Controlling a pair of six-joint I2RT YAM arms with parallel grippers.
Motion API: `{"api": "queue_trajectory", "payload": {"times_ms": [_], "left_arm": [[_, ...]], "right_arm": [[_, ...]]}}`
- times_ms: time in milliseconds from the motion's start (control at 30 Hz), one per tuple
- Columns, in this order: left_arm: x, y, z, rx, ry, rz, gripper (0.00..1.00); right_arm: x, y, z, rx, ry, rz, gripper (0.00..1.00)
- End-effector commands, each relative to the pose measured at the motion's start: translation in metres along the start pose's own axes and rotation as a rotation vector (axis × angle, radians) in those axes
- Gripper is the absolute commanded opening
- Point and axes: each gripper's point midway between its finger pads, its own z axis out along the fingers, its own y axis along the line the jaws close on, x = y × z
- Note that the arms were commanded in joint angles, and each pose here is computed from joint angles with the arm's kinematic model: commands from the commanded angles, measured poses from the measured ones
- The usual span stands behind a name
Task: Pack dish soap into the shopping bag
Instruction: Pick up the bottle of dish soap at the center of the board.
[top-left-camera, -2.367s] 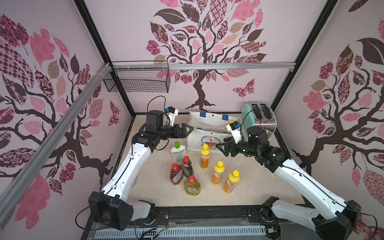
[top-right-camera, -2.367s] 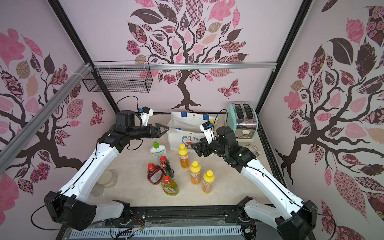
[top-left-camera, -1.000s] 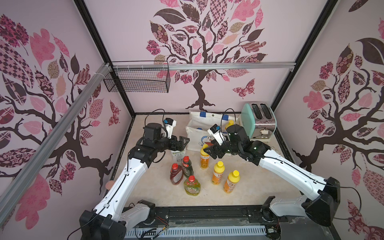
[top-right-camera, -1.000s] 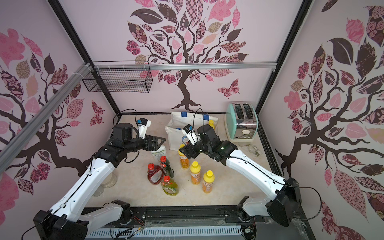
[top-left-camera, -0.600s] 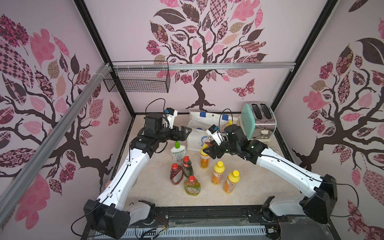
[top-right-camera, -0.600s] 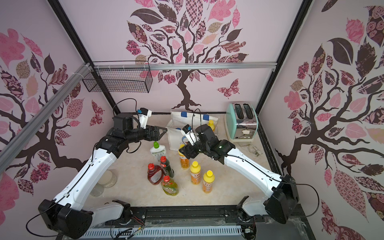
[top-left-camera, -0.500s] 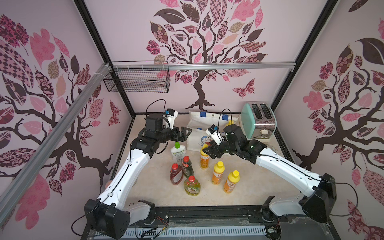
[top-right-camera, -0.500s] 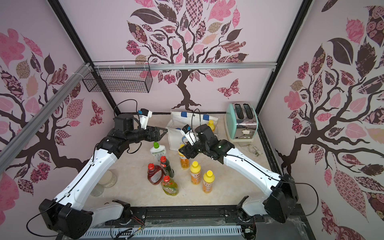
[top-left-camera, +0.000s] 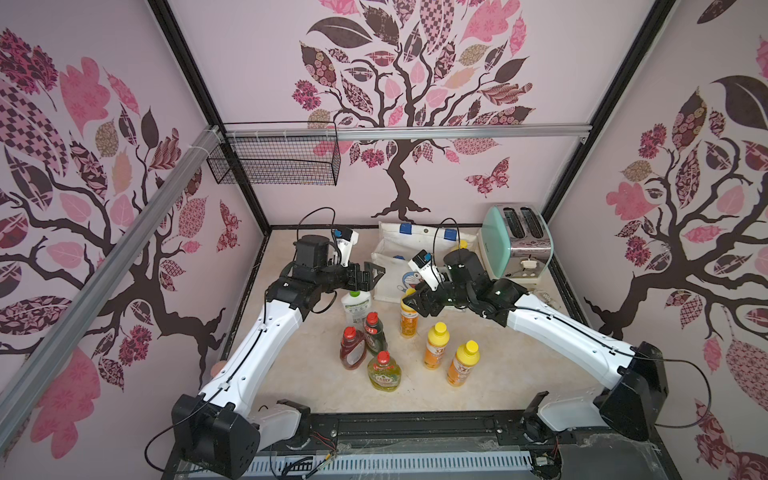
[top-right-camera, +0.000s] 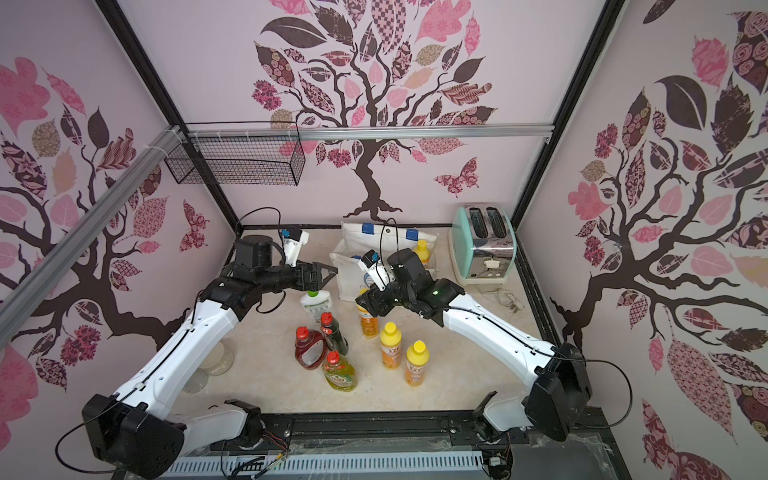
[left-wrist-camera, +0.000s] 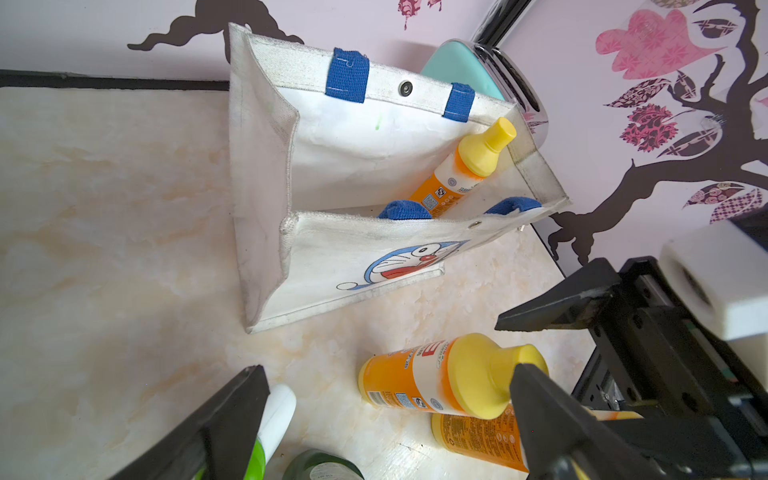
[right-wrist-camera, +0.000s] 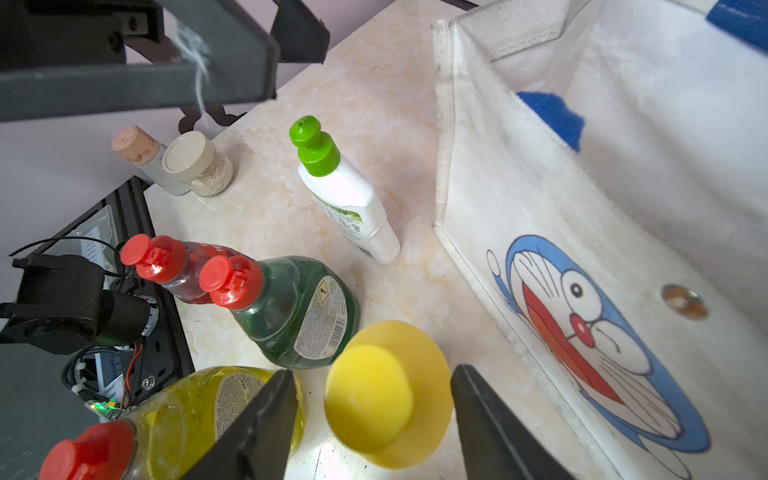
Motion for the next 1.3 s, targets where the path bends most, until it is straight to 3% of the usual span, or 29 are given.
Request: {"api": "queue_trajectory", "payload": {"times_ms": [0,767,1267], "left_arm": [[-0.004,-0.006,0.002,0.04,-0.015,0.005,0.97],[-0.005,-0.006,-0.004,0.026,-0.025,0.02,0.97],[-0.004,-0.008,-0.003,0.033,-0.02,0.022,0.97]], "right_arm": [[0.002,0.005,0.001,-0.023,0.0,-0.015,0.63],[0.006,0.003,0.011,-0.029,0.009,-0.017,0.52],[0.01,0.0,0.017,-0.019,0.029,-0.02,0.3]]}}
